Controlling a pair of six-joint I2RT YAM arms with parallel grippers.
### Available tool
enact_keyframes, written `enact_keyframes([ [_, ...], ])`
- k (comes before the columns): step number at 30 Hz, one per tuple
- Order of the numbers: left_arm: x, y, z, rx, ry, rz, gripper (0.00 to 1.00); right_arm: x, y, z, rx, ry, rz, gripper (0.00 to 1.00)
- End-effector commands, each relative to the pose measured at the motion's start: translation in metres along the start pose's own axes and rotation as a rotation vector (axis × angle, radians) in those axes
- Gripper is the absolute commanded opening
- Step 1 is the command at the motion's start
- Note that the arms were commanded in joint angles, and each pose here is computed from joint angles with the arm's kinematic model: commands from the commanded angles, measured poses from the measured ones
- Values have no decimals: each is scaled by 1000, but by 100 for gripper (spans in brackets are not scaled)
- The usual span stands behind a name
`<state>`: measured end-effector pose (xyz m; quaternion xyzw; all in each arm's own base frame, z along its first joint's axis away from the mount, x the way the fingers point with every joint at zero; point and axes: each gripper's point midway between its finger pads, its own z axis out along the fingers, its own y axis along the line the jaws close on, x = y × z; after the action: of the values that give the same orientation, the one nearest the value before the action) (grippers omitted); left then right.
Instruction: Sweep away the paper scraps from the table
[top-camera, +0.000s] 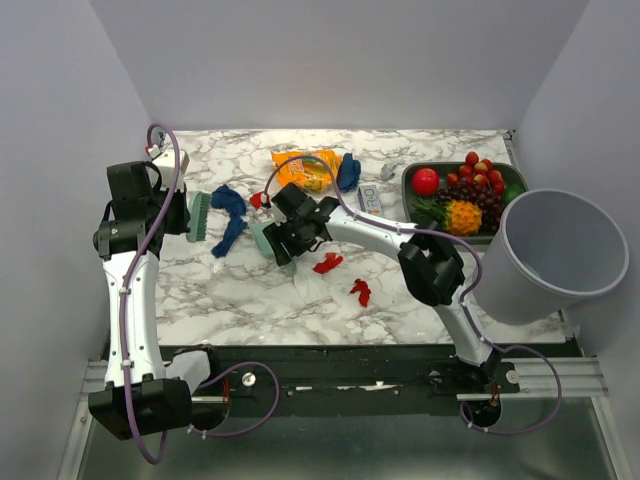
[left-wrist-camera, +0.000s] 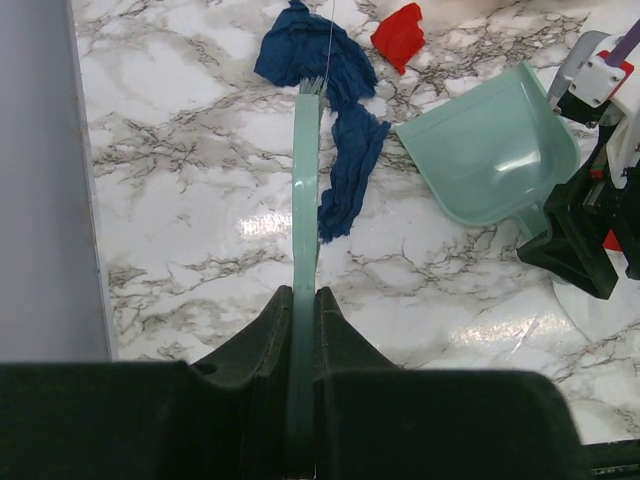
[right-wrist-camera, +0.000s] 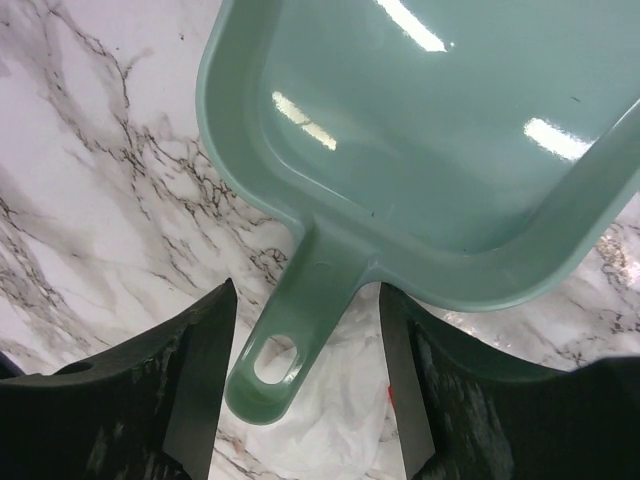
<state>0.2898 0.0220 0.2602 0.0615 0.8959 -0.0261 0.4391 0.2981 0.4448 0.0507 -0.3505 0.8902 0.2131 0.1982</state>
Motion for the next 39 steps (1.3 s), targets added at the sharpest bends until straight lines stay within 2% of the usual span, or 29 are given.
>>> enact_keyframes([
  [1, -8, -5, 1, 34, -39, -15, 0, 3, -18, 6, 38, 9, -90, 66],
  [5, -12, -8, 0, 50, -50, -18, 0, -1, -33, 1, 66, -5, -130, 60],
  [10, -18, -16, -3, 93, -69, -15, 0, -12, -47, -9, 95, -43, -227, 60],
  [14, -15, -20, -1, 120, -69, -11, 0, -13, -34, -15, -39, -60, -283, 60],
  [17, -12, -23, 0, 139, -58, -12, 0, -9, -33, -16, -58, -56, -323, 64],
  [25, -19, -25, 4, 168, -50, -7, 0, -12, -43, -20, -18, -88, -422, 65],
  [30, -25, -27, 9, 200, -47, -11, 0, -18, -48, -21, 12, -108, -427, 63],
  [39, -39, -24, 14, 204, -65, -7, 0, 7, -56, -21, 34, -29, -406, 60],
])
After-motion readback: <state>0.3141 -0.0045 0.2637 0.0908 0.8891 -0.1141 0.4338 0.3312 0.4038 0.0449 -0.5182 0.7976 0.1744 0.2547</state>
